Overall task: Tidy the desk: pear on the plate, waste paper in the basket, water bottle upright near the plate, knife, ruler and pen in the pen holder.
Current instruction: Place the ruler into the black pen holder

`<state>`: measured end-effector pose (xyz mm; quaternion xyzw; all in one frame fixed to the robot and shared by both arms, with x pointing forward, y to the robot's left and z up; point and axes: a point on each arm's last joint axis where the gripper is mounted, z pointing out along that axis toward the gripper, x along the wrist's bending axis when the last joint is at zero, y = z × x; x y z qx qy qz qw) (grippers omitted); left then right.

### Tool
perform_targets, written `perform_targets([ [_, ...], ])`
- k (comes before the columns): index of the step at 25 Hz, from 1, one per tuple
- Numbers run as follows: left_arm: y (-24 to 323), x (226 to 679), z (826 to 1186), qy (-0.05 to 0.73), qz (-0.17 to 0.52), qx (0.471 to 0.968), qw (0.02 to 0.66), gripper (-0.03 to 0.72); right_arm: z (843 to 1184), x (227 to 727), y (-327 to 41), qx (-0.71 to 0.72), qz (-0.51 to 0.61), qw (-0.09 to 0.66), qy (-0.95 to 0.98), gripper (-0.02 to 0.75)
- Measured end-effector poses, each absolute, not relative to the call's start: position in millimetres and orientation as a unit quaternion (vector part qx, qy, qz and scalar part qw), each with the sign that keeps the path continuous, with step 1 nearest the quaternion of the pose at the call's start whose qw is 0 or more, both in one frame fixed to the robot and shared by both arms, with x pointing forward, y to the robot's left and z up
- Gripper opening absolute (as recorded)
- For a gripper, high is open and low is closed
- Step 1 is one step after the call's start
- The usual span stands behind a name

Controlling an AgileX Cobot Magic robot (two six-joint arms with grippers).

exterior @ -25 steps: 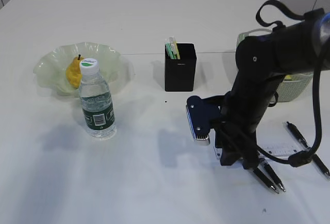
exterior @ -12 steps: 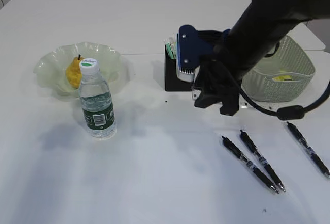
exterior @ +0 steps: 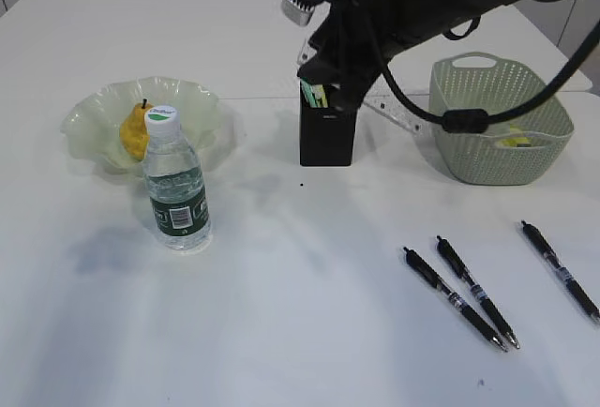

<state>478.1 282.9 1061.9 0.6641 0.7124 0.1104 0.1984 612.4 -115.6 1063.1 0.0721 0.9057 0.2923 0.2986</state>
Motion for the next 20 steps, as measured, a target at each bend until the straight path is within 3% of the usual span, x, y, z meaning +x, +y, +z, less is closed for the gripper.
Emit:
perform_targets([
  [9, 282.8, 476.2, 1061.0, 0.714, 0.103, 0.666, 0.19, 0.522, 1076.0, 637.3, -115.6, 0.176, 0.365, 0.401, 0.821, 0.279],
  [20, 282.7, 475.9, 1060.9, 0.714, 0.101, 0.666, 0.189, 0.52, 1047.6, 663.3, -112.7, 0.269, 0.389, 0.403, 0.784, 0.279],
])
